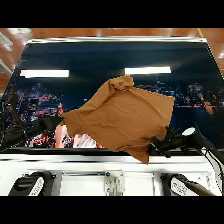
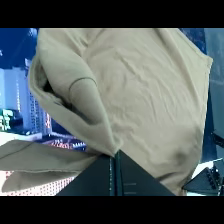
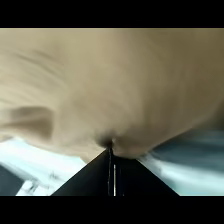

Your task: Fold the shirts.

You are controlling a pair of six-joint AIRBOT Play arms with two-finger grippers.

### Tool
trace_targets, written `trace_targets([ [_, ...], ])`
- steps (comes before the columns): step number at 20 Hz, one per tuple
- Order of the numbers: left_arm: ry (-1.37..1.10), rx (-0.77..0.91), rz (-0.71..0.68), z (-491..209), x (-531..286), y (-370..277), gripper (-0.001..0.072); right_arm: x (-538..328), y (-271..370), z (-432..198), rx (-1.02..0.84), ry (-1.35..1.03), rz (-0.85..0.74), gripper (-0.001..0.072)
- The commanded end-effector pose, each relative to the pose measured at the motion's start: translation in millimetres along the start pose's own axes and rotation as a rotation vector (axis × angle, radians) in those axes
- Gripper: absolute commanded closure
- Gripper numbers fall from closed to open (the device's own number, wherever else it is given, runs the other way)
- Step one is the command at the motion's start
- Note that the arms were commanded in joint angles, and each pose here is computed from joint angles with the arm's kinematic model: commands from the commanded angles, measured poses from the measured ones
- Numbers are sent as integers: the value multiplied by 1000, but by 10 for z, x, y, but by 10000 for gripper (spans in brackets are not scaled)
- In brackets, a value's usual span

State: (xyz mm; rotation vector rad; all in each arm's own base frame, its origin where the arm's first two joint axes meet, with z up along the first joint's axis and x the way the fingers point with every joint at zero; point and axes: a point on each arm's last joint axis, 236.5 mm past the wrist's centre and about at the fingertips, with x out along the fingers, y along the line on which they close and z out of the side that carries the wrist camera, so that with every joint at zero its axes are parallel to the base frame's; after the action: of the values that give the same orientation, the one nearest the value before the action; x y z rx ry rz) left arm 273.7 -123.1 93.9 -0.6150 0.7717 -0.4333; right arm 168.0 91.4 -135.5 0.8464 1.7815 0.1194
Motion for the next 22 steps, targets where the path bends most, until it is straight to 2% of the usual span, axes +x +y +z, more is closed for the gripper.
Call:
trace_targets([
  [1,-90,26,25,267,-79,32,673,-339,496,124,-195,-32,80,649],
  [4,-239,236,41,838,-435,-241,673,-1316,1517,357,-492,-323,247,650],
  [6,-406,381,49,1378,-928,-680,674,-2307,2292,205,-717,-606,337,650],
  [9,-784,571,55,2118,-2098,-1667,673,-3910,3159,-564,-956,-1092,407,650],
  [12,-1180,729,29,2297,-3392,-2685,673,-5086,3496,-1649,-1044,-1489,465,650],
  [14,-1323,820,26,2148,-3929,-3122,673,-5356,3491,-2117,-1059,-1585,445,650],
  [17,-1360,913,88,1987,-4167,-3327,673,-5283,3430,-2368,-1071,-1551,405,649],
  [20,-1232,950,210,2021,-3916,-3092,673,-5051,3263,-2158,-1000,-1442,319,649],
  [22,-1097,891,308,2112,-3665,-2728,673,-4842,3026,-1826,-888,-1329,210,649],
])
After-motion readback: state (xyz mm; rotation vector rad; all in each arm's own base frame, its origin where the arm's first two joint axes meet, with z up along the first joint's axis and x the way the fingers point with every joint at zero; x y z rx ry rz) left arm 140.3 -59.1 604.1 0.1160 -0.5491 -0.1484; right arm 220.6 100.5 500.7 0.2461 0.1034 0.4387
